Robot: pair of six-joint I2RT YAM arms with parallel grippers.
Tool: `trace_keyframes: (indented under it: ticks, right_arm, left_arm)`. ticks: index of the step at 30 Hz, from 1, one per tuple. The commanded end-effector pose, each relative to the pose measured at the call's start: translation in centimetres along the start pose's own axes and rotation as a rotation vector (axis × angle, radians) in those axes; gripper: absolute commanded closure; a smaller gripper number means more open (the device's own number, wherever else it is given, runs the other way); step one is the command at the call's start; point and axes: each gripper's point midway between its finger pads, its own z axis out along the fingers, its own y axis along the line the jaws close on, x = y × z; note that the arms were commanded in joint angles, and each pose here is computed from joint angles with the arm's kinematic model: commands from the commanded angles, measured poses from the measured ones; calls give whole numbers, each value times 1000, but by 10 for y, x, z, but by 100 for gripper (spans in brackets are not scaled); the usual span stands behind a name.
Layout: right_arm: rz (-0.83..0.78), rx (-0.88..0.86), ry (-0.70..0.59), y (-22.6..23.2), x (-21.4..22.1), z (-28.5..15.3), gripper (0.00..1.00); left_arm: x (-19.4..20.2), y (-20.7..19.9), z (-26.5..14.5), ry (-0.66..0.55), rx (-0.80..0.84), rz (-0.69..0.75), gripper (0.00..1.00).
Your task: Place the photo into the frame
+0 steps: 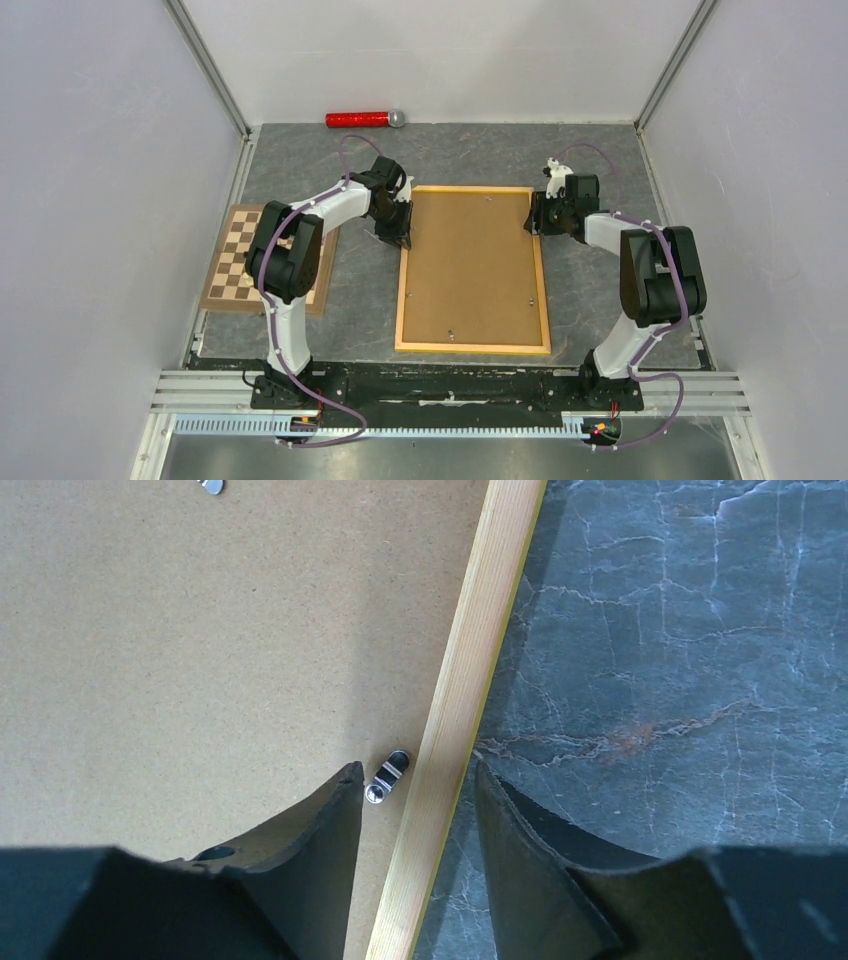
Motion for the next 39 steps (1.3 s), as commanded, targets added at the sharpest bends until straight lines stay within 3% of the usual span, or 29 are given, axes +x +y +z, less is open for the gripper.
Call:
trace_keyframes:
  ticks: [1,25,39]
  right_arm:
    - [-17,21,-29,-4,-13,4,54]
    - [-79,91,-13,-18,-10,2,72]
    - [-115,79,2,-17,-6,-4,89]
  left_arm:
    - [6,5,-8,7,-14,56,98]
    - [6,7,-6,3,-15,46,98]
    - [4,9,-2,-9,-16,-12,98]
